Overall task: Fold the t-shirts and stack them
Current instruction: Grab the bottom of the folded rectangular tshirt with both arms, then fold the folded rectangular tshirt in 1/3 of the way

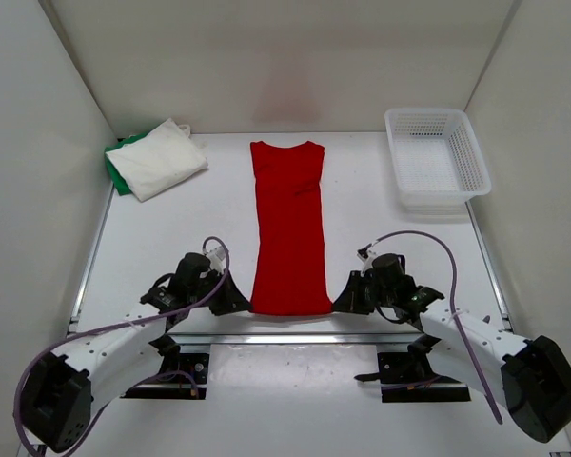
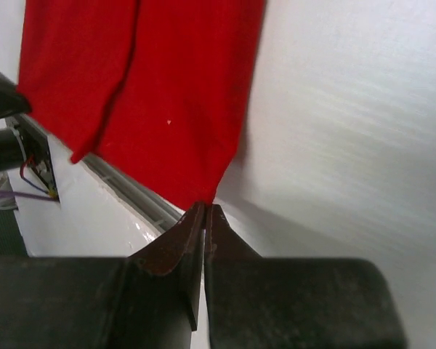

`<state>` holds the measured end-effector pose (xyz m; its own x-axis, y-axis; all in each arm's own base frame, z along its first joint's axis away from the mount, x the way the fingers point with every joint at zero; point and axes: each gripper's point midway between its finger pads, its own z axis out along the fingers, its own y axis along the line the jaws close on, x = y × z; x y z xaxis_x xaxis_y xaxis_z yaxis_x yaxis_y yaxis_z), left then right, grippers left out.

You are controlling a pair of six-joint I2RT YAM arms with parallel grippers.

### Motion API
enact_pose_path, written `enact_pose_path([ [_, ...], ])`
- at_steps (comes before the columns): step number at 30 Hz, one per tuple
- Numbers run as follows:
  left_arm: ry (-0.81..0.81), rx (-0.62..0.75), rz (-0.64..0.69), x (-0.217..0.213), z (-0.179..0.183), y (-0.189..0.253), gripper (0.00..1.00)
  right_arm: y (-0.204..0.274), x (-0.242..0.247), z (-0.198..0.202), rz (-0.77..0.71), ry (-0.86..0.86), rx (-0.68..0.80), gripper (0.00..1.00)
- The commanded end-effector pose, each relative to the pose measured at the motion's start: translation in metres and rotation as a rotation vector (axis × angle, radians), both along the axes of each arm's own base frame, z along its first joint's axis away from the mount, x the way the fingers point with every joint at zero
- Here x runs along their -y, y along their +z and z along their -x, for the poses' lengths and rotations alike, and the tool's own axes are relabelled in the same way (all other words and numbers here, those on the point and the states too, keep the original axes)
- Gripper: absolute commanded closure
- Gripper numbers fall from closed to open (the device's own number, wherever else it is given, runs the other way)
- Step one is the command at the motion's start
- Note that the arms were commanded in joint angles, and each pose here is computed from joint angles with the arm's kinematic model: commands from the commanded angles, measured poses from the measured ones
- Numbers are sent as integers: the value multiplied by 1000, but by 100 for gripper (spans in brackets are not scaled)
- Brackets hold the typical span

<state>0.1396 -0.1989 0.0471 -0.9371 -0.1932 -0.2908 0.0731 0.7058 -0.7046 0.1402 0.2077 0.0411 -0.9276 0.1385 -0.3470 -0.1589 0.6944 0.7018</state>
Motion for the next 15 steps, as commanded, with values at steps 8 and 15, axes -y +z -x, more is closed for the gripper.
enact_pose_path([
  [8,163,209,-57,-3,-141,82,100,66,12,-152,107,-99,260,100],
  [15,252,230,-161,-3,-239,76,100,86,25,-263,107,-191,347,100],
])
